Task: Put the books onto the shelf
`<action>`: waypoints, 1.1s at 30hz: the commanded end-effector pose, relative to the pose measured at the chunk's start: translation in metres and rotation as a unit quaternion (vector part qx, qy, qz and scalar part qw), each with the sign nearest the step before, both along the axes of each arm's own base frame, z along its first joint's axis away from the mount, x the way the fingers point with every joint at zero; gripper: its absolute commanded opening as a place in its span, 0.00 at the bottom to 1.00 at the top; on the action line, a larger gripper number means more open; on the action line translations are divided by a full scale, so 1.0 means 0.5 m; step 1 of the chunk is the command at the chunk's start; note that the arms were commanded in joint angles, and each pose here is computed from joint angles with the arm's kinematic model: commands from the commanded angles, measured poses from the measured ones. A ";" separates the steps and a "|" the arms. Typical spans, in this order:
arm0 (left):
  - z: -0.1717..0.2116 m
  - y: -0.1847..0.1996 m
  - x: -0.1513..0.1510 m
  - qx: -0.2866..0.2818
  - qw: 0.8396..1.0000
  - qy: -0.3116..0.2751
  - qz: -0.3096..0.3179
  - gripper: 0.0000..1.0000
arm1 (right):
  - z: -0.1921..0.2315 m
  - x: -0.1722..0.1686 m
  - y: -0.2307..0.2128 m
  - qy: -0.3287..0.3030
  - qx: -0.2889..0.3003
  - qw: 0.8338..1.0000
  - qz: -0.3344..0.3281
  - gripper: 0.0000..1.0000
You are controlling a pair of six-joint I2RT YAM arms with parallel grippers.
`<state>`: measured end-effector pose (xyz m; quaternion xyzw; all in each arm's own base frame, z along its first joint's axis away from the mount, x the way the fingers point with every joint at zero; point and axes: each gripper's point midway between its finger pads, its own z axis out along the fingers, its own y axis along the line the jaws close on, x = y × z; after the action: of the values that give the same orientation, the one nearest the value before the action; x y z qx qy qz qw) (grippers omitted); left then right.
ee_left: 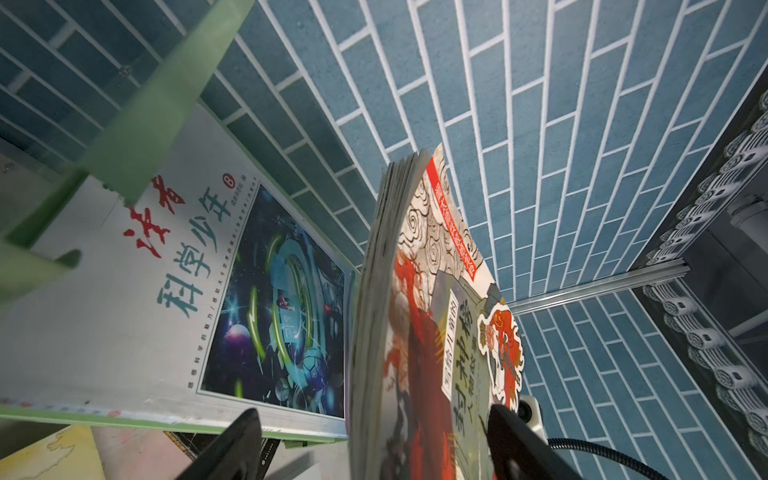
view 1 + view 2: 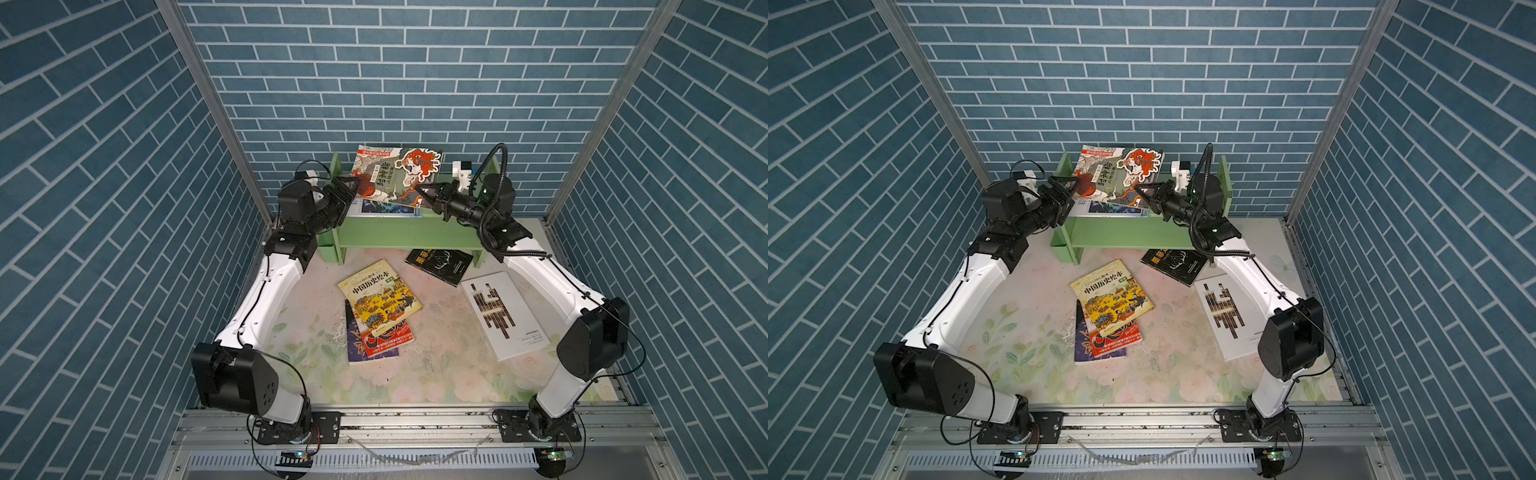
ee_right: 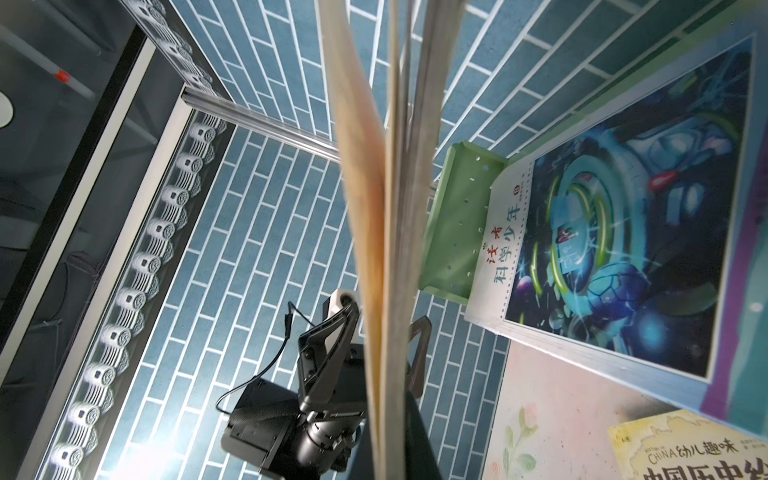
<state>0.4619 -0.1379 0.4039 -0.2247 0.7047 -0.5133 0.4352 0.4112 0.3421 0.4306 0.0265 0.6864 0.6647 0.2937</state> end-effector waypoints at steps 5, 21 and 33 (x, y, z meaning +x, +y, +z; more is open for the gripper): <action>0.036 -0.004 0.015 -0.086 0.995 -0.039 -0.043 0.58 | 0.018 -0.003 0.001 -0.011 -0.008 0.999 0.029 0.00; -0.038 0.048 -0.009 -0.016 0.998 0.018 0.064 0.05 | -0.067 0.100 0.025 0.061 -0.053 0.997 0.011 0.27; -0.106 0.066 0.046 -0.008 0.993 0.058 0.103 0.03 | -0.121 0.111 -0.028 0.094 -0.083 0.992 -0.031 0.34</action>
<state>0.4778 -0.1102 0.3538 -0.3228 0.6982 -0.4736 0.4290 0.4744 0.3381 0.3460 0.0960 0.7712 0.5888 0.2224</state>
